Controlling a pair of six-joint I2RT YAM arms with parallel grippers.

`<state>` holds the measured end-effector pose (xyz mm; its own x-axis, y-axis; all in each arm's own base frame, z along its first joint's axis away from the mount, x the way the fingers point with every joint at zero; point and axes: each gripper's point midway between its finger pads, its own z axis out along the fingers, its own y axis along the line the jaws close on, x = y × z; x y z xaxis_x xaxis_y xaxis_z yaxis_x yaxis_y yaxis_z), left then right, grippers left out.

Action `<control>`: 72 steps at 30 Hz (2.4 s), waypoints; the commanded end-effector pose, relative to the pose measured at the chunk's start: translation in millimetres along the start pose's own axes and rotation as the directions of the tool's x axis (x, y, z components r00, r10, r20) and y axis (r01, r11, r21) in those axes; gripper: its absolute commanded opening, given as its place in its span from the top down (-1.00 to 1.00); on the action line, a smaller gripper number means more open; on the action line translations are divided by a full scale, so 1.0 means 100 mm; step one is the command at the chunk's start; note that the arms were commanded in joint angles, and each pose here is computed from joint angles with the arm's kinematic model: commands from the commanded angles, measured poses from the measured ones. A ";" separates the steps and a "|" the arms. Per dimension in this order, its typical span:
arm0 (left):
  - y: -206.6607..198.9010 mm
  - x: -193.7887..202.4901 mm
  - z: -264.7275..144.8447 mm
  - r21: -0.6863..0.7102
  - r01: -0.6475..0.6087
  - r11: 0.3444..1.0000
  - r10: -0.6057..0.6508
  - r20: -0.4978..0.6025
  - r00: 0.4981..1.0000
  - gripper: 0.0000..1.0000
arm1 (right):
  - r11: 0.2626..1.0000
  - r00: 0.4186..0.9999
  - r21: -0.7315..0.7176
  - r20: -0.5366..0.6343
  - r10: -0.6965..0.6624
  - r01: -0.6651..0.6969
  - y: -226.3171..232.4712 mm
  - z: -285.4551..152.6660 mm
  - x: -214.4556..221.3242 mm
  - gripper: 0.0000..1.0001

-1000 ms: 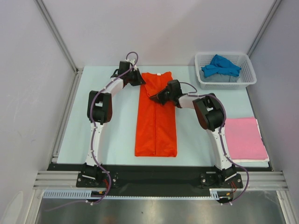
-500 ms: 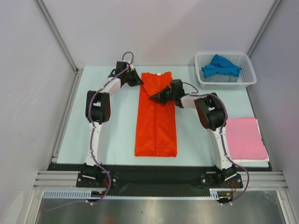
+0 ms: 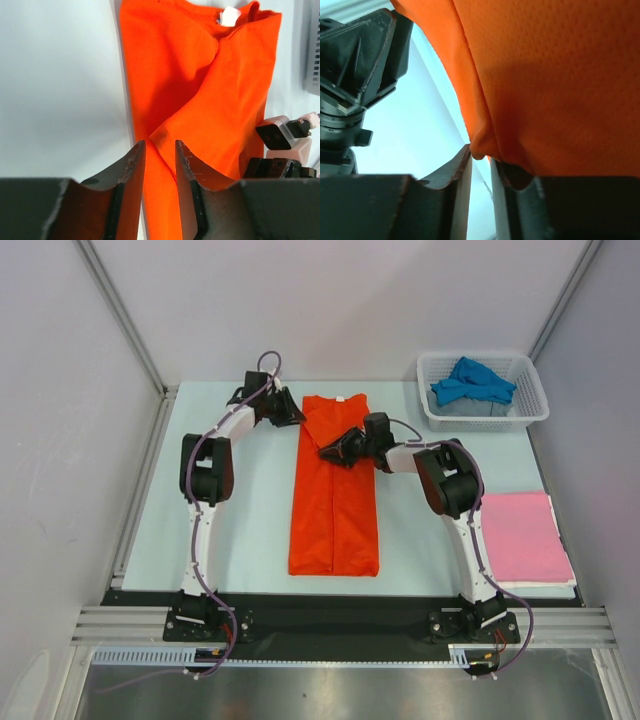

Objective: Fold and stack the t-shirts
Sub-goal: Fold the tshirt

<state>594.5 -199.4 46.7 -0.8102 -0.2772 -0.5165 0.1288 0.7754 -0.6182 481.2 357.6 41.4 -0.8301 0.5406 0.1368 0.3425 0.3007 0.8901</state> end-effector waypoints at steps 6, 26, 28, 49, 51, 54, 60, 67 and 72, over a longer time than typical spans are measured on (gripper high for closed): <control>-0.69 -0.64 -0.64 0.047 -0.186 0.981 0.173 0.203 0.964 0.32 | 0.944 0.944 -0.052 -0.041 -0.327 0.324 0.62 -0.41 0.00 0.24; -0.87 -0.20 0.48 0.307 0.196 0.931 -0.241 0.116 0.963 0.95 | 0.927 0.930 -0.089 -0.016 -0.366 0.364 0.48 0.08 -0.70 0.93; -0.72 -0.11 0.57 0.267 0.255 0.929 -0.288 0.094 0.953 0.95 | 0.938 0.938 -0.055 -0.033 -0.344 0.342 0.23 0.08 -0.66 0.94; -1.45 -0.46 -0.55 0.234 0.001 0.972 -0.022 0.089 0.996 0.13 | 0.834 0.830 0.096 -0.215 -0.515 0.543 0.41 -1.33 -0.13 0.22; -1.60 -0.42 -0.85 0.225 -0.019 0.974 0.000 0.085 0.996 0.12 | 0.835 0.831 0.132 -0.262 -0.490 0.534 0.26 -1.63 0.17 0.13; -1.67 -0.16 -1.20 0.172 -0.065 0.983 0.057 0.052 0.997 0.10 | 0.847 0.831 0.134 -0.323 -0.453 0.514 -0.03 -1.98 0.62 0.07; -1.37 0.86 -1.69 0.078 -0.086 0.993 0.093 -0.088 0.992 0.11 | 0.850 0.811 0.107 -0.380 -0.444 0.516 -0.44 -2.38 1.29 0.11; -1.43 2.28 -2.10 0.158 -0.061 0.986 0.103 -0.268 0.958 0.25 | 0.928 0.815 0.002 -0.479 -0.327 0.374 -0.95 -2.45 1.89 0.61; -1.64 2.87 -2.03 0.226 -0.014 0.974 0.091 -0.334 0.938 0.32 | 0.934 0.804 -0.023 -0.501 -0.320 0.357 -1.11 -2.38 1.99 0.81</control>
<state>221.3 -267.2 92.9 -0.9633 0.0455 -0.2647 0.2169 0.7131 -0.6667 163.3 229.8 60.7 -0.9921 -0.0237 0.1229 0.0897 0.5500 0.8304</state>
